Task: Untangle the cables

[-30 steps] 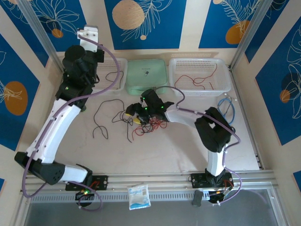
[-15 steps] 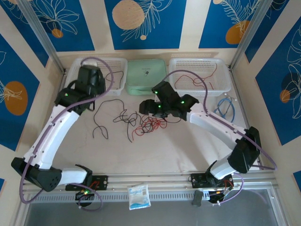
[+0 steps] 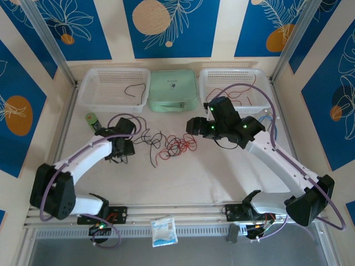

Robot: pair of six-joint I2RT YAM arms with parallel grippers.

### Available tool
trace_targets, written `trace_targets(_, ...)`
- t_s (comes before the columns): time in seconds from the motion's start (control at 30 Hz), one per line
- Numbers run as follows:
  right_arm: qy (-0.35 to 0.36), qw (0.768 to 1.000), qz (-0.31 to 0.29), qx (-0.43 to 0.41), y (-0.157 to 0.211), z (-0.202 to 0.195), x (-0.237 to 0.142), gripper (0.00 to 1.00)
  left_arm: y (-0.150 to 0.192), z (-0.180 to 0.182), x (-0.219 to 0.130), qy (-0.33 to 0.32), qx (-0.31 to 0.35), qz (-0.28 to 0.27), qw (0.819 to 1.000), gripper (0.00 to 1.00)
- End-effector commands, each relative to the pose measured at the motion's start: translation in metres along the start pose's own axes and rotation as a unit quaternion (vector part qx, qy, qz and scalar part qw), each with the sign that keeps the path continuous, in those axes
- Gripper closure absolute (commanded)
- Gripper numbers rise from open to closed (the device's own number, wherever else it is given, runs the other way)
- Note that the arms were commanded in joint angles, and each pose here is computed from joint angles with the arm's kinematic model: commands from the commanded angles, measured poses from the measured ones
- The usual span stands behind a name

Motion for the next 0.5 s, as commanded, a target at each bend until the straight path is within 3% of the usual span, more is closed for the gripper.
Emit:
trace_targets(0.0, -0.003, 1.000, 0.015, -0.001, 0.009, -0.007, -0.001, 0.32, -0.001, -0.003, 0.022, 0.002, -0.041, 0.000, 0.999, 0.21)
trace_targets(0.13, -0.005, 1.000, 0.019, 0.008, 0.010, -0.012, 0.002, 0.32, 0.004, -0.003, 0.042, -0.007, -0.048, 0.013, 0.999, 0.27)
trace_targets(0.2, -0.005, 1.000, 0.021, 0.010, 0.011, -0.013, 0.003, 0.32, 0.006, -0.001, 0.049, -0.015, -0.050, 0.014, 0.999, 0.34)
trace_targets(0.27, -0.004, 1.000, 0.020, 0.012, 0.010, -0.015, 0.003, 0.32, 0.005, -0.001, 0.054, -0.012, -0.052, 0.007, 0.999, 0.53)
trace_targets(0.37, -0.003, 1.000, 0.017, 0.016, 0.008, -0.017, 0.001, 0.32, -0.003, -0.006, 0.049, 0.006, -0.047, -0.006, 0.999, 0.94)
trace_targets(0.4, -0.003, 1.000, 0.015, 0.018, 0.008, -0.018, 0.000, 0.32, -0.007, -0.007, 0.043, 0.011, -0.045, -0.011, 0.999, 1.00)
trace_targets(0.47, -0.005, 1.000, 0.010, 0.020, 0.007, -0.018, -0.003, 0.32, -0.018, -0.007, 0.025, 0.018, -0.038, -0.024, 0.999, 1.00)
Point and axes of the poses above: each hand's point on the last joint's axis, 136 mm out from that joint toward the fingers, its own x axis out along the fingers, its own z axis along the line the jaws close on, y = z × x, the point moved 2 cm from there along -x, back along the fingers, and after that the axes turned 5 degrees about x, right-handed, at the moved point
